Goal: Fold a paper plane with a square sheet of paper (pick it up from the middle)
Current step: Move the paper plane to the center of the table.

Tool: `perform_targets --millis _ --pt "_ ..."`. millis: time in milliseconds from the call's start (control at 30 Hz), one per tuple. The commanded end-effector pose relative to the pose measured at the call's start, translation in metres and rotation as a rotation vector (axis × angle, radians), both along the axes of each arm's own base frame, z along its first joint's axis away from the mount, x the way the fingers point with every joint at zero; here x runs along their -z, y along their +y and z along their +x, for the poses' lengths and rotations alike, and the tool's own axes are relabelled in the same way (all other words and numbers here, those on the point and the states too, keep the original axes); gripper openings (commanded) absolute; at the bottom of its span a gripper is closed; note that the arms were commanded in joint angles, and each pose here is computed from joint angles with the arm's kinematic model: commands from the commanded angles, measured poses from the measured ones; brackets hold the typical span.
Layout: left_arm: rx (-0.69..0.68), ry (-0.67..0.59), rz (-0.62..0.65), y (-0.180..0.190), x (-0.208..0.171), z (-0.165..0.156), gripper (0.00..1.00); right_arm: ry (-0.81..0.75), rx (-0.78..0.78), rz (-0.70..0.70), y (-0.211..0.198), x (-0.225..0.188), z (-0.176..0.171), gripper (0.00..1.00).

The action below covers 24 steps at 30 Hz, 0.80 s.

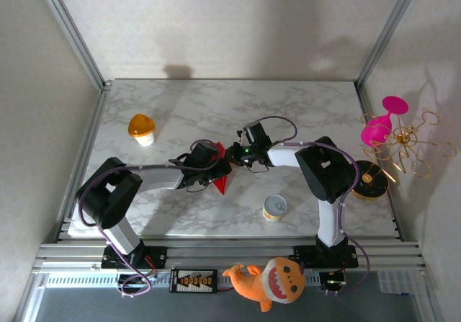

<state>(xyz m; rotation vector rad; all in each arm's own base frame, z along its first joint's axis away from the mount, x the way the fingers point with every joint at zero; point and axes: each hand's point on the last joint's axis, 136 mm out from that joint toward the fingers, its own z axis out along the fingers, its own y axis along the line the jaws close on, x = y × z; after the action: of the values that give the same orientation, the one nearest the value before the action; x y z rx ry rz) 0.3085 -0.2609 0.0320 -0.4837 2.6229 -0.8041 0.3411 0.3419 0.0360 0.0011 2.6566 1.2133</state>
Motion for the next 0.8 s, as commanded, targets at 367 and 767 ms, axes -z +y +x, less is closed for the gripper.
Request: perform_targets --millis 367,767 --pt "-0.034 -0.030 0.078 0.009 -0.003 0.007 0.50 -0.020 -0.031 -0.008 0.004 -0.008 -0.002 0.13" --pt "-0.059 -0.044 0.160 0.022 -0.005 0.011 0.37 -0.023 -0.034 -0.020 0.003 -0.008 -0.002 0.13"
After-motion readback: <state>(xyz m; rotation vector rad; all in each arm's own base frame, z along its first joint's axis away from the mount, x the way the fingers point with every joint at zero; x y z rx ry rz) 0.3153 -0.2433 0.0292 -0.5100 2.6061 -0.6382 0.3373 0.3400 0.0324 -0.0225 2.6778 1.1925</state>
